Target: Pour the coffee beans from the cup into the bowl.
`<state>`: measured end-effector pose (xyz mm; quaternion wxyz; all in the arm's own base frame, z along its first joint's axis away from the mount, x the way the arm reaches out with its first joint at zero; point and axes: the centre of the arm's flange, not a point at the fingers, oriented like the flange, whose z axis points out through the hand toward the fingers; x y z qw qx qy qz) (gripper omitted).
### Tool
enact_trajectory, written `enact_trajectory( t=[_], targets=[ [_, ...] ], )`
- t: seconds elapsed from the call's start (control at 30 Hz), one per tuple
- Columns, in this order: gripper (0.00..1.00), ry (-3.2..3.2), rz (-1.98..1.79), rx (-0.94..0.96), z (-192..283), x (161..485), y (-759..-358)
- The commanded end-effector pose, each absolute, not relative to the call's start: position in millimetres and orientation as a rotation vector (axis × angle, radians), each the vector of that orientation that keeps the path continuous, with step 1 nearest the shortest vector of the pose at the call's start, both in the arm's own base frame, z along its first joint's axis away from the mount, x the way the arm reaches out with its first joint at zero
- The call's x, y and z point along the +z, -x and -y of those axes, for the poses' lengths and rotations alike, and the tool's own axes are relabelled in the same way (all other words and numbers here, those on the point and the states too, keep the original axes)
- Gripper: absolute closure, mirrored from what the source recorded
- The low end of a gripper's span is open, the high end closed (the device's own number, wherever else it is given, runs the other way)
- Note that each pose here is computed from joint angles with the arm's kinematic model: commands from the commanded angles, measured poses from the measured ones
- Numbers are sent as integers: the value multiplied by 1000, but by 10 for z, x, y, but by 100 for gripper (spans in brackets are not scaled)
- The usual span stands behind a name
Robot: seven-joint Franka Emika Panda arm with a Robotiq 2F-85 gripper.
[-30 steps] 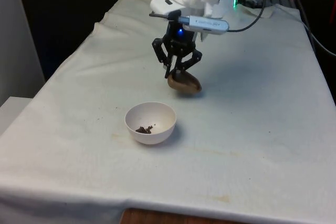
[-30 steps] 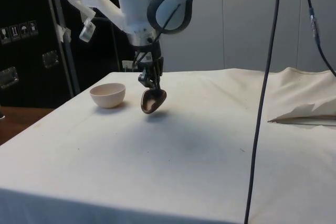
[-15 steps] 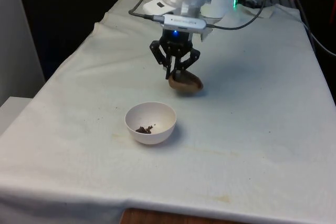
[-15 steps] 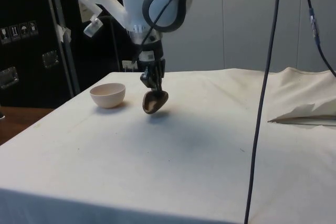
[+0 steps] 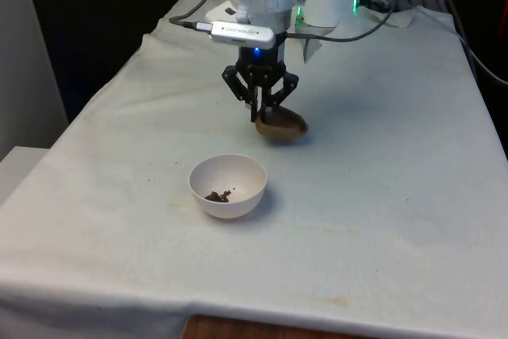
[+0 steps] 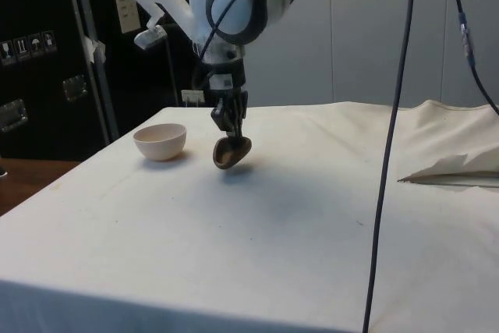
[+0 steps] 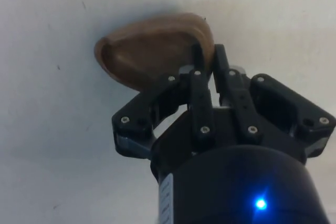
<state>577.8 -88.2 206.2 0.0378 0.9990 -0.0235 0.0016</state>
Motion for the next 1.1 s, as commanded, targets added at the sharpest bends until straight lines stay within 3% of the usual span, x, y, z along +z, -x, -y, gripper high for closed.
enact_trajectory(
  t=[0.0, 0.8, 1.03, 1.07],
  targets=[
    [98, -3087, 69, 7, 887, 2051, -5779],
    [98, -3178, 74, 16, 1083, 1993, -5724],
    [64, -3174, 71, 11, 1088, 1985, -5724],
    [64, -3177, 75, 17, 1083, 1993, -5720]
  ],
)
